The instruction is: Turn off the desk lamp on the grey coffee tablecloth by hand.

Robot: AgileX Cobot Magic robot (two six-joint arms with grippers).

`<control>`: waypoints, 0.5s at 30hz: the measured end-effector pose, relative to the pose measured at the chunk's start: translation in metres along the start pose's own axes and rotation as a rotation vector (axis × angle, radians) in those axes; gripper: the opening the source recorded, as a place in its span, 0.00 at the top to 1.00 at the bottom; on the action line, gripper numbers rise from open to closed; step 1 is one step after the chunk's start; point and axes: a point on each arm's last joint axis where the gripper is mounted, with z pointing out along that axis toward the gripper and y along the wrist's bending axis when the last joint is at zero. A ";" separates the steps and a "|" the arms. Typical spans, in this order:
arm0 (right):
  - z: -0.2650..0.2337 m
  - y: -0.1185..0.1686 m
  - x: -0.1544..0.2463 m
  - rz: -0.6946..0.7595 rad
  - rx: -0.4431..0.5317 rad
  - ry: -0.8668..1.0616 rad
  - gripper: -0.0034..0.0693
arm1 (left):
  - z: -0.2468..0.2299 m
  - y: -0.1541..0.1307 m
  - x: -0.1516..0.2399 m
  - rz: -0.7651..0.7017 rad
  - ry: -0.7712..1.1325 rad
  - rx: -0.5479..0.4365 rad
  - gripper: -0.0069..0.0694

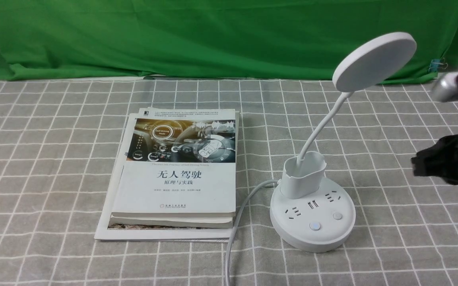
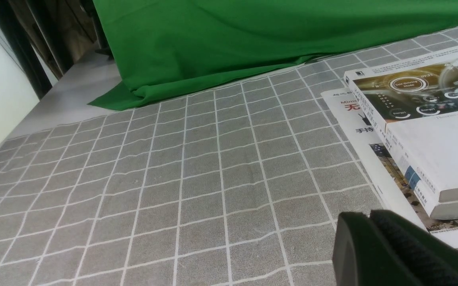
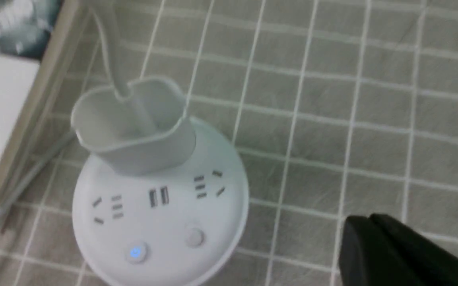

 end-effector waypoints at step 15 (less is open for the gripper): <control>-0.076 -0.001 0.121 -0.068 0.075 -0.597 0.91 | 0.000 0.000 0.000 -0.001 0.000 0.000 0.89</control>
